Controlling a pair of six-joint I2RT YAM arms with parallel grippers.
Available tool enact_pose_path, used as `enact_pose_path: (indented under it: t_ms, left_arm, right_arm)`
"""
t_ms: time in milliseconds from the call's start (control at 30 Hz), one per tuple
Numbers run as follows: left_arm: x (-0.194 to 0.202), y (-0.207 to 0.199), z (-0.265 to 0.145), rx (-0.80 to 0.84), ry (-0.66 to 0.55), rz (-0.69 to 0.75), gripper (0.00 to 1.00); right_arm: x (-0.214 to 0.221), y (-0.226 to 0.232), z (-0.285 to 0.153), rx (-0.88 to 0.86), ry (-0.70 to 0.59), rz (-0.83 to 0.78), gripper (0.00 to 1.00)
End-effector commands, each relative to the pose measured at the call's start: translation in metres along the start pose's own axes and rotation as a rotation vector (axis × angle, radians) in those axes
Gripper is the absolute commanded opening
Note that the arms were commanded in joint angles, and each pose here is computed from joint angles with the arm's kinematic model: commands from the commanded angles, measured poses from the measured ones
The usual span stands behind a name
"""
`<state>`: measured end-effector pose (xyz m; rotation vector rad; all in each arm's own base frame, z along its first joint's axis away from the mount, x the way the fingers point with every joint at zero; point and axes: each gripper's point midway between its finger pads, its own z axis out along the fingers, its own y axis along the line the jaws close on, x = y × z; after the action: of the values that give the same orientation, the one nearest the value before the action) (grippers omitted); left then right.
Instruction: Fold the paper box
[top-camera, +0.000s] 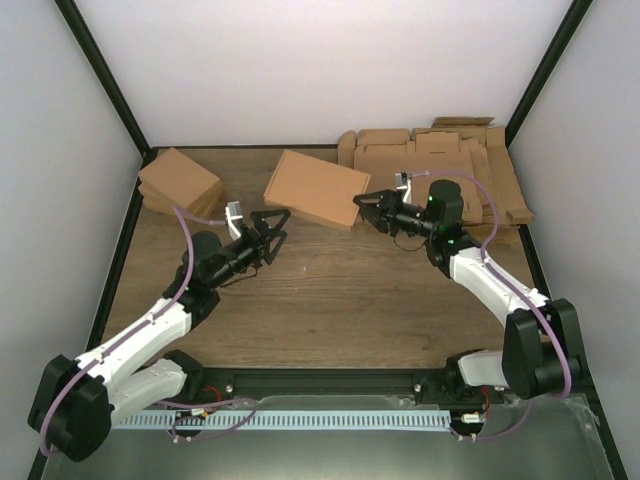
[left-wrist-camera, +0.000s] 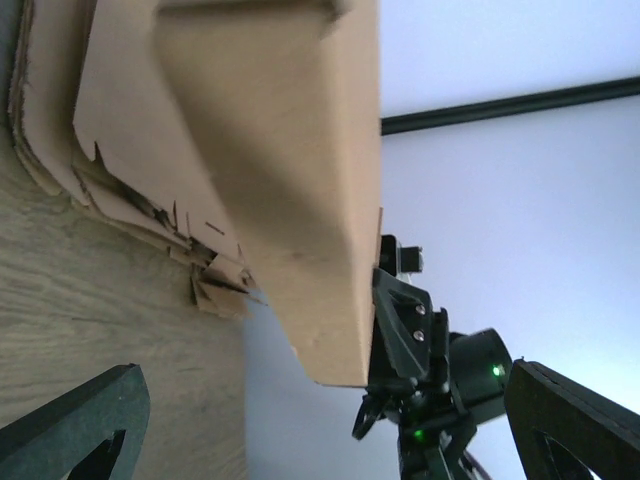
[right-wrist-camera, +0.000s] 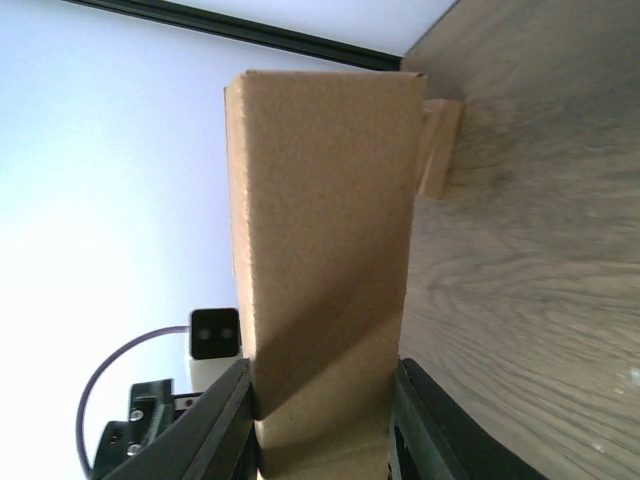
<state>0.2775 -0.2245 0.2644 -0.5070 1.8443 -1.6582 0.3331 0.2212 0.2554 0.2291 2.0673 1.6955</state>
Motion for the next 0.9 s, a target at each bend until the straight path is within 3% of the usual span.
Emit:
enact_pose_path:
  t_ms: [0, 267, 400, 567, 867]
  left_arm:
    - [-0.02, -0.039, 0.011, 0.106, -0.094, -0.036, 1.0]
    - [-0.023, -0.055, 0.02, 0.145, -0.135, -0.025, 0.98]
    - [-0.025, -0.058, 0.024, 0.154, -0.143, -0.032, 0.78]
    - [-0.026, -0.053, 0.025, 0.143, -0.155, -0.039, 0.69]
    - [-0.025, -0.038, 0.032, 0.097, -0.142, -0.072, 0.7]
  right_arm:
    - [-0.014, 0.045, 0.013, -0.061, -0.049, 0.009, 0.27]
    - [-0.003, 0.057, 0.025, -0.038, -0.038, 0.041, 0.27]
    - [0.003, 0.06, 0.027, -0.04, -0.024, 0.053, 0.27]
    - [0.005, 0.061, 0.026, -0.038, -0.025, 0.061, 0.27]
    - [0.01, 0.065, 0.029, -0.048, -0.007, 0.07, 0.27]
